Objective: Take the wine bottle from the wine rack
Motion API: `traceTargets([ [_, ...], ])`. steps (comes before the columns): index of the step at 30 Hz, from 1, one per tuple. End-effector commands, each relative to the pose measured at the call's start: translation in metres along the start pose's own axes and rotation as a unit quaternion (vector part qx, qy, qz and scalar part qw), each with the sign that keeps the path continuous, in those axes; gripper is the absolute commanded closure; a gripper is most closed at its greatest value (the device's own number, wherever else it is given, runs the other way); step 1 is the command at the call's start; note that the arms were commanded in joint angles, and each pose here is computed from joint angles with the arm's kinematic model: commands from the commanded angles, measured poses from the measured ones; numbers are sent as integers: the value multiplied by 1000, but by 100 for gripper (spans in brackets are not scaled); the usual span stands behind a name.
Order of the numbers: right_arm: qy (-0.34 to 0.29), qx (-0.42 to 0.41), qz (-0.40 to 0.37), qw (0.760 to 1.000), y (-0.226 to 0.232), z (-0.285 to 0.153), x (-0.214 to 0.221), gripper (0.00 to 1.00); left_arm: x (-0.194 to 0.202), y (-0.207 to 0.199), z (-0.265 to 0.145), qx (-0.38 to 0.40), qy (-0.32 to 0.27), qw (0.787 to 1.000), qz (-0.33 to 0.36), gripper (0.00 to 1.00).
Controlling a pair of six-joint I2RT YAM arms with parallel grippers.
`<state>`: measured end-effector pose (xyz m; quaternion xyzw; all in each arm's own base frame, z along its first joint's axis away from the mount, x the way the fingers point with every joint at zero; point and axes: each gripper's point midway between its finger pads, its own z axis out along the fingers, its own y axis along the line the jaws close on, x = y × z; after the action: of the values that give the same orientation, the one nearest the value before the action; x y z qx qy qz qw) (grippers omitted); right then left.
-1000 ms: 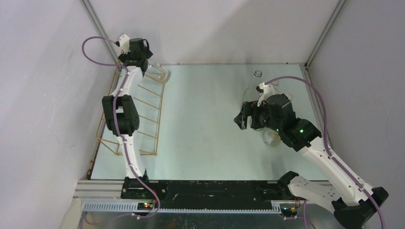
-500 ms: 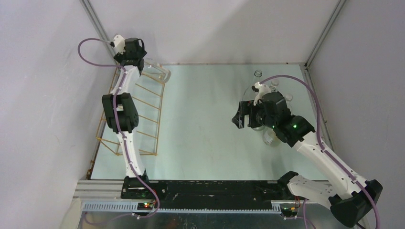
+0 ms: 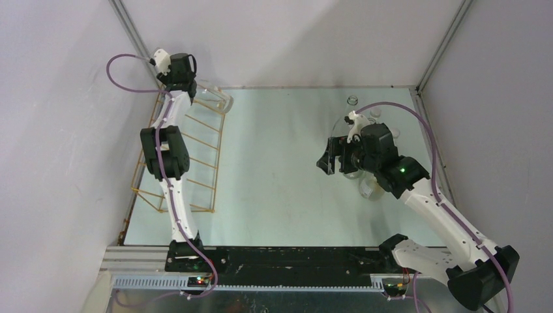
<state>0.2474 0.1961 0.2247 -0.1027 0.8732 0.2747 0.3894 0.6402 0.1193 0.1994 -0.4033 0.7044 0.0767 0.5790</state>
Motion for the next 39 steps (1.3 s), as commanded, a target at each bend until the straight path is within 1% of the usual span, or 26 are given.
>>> traceTargets([
  [1,-20,-14,0,1000,6,-1,-10,14,-14,4,8,-4,-23,1000,-1,43],
  [4,-28,3,-1,1000,0,-5,-12,13,-13,5,8,-3,-24,1000,-1,50],
  [8,-32,9,-2,999,-2,-10,-12,14,-12,5,6,2,-23,1000,-6,62],
  [9,-31,10,-2,999,-2,-10,-12,14,-11,6,5,3,-22,1000,-6,67],
  [10,-31,11,-2,999,-2,-11,-11,13,-13,4,4,5,-23,1000,-8,70],
  [11,-30,11,-2,999,-2,-11,-11,14,-14,4,3,7,-21,1000,-9,77],
  [12,-31,11,-2,999,-2,-11,-11,14,-17,2,0,11,-22,1000,-10,80],
  [14,-32,11,-3,999,-2,-12,-11,13,-22,-2,-5,21,-22,999,-14,96],
  [16,-34,10,-5,999,-2,-14,-12,14,-29,-4,-11,28,-25,999,-21,100],
  [17,-36,11,-5,999,-2,-14,-13,13,-38,-8,-17,35,-30,999,-27,100],
  [18,-37,11,-6,999,-2,-14,-13,14,-37,-8,-19,41,-31,998,-30,100],
  [19,-39,10,-6,999,-1,-16,-14,14,-49,-13,-26,51,-43,997,-39,100],
  [20,-39,10,-6,999,-1,-16,-14,13,-45,-11,-29,51,-39,997,-37,100],
  [21,-40,9,-5,999,-1,-17,-14,14,-59,-20,-38,66,-56,995,-47,100],
  [22,-40,9,-5,999,-1,-17,-14,14,-59,-21,-41,69,-58,995,-44,100],
  [28,-46,10,-5,999,0,-25,-13,14,-87,-52,-84,108,-97,989,-33,100],
  [35,-51,12,-5,999,0,-37,-11,14,-83,-102,-139,148,-125,981,23,100],
  [39,-52,20,-3,998,-3,-44,-8,13,-78,-123,-164,160,-141,976,53,100],
])
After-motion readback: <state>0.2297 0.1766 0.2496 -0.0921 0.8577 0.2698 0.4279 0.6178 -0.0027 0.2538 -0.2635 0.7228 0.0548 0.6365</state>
